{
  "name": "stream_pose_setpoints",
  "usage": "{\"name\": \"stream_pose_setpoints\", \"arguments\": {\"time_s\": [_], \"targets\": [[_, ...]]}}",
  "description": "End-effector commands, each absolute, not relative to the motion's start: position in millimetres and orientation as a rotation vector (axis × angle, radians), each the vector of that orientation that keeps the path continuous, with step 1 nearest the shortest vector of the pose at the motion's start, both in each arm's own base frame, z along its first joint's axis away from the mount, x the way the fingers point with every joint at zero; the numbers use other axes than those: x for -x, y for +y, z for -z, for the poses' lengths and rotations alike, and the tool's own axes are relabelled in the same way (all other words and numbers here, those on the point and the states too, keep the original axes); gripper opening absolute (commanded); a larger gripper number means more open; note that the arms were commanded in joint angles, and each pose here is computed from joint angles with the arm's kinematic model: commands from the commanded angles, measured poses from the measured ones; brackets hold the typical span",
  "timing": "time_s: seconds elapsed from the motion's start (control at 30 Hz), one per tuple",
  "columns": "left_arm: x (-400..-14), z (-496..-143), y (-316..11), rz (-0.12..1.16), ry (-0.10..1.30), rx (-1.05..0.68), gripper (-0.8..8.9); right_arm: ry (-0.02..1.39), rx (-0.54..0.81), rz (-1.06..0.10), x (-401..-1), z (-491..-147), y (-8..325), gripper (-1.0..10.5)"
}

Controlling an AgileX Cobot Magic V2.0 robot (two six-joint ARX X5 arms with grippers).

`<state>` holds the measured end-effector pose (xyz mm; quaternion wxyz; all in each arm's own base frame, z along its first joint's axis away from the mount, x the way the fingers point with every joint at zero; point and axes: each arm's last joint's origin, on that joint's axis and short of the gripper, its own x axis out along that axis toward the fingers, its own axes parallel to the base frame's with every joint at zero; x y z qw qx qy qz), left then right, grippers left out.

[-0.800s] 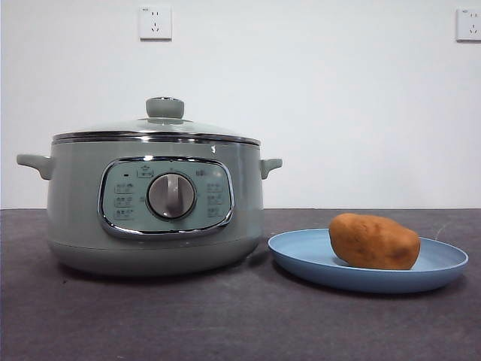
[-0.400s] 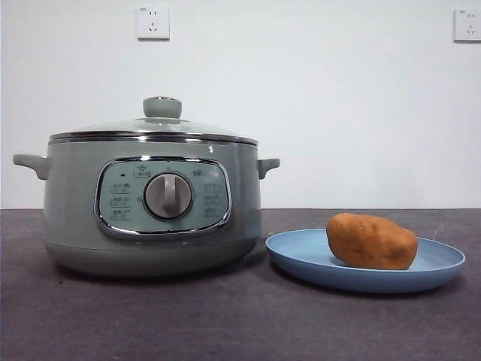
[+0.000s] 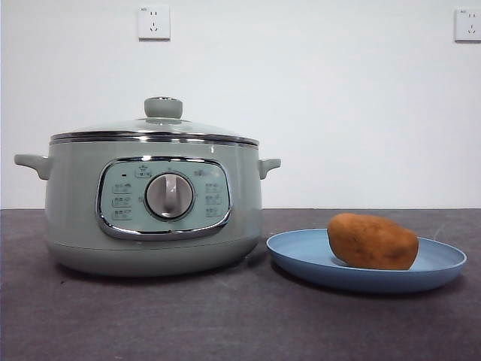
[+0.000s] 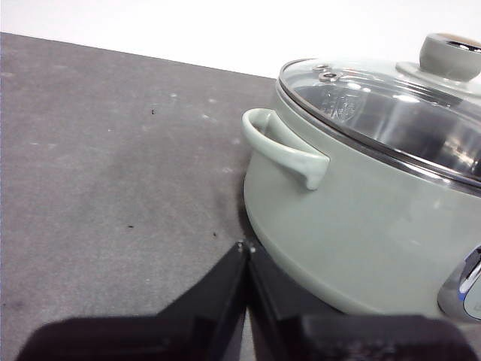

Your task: Take the potato out from the steamer,put the potato on the plate,close the lid

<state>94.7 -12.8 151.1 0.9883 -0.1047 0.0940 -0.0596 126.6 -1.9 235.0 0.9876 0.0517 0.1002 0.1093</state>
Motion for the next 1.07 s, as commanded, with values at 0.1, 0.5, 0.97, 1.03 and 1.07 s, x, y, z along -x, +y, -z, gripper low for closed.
{"name": "stream_pose_setpoints", "arguments": {"time_s": [0.1,0.5,0.97,1.03,1.07], "targets": [[-95,-147,-12,0.110,0.198,0.214,-0.04,0.190,-0.197,-0.210,-115,-187,-1,0.0],[-95,-147,-12,0.110,0.198,0.214,-0.04,0.164,-0.247,-0.114,-102,-155,1,0.0],[-95,-147,-12,0.110,0.198,0.214,-0.04,0.184,-0.233,-0.068,-96,-148,2,0.0],[-95,-147,-12,0.110,0.197,0.214,-0.04,0.184,-0.247,-0.067,-96,-148,2,0.0],[-95,-147,-12,0.110,0.197,0.214,-0.04,0.184,-0.246,-0.066,-96,-148,2,0.0]]}}
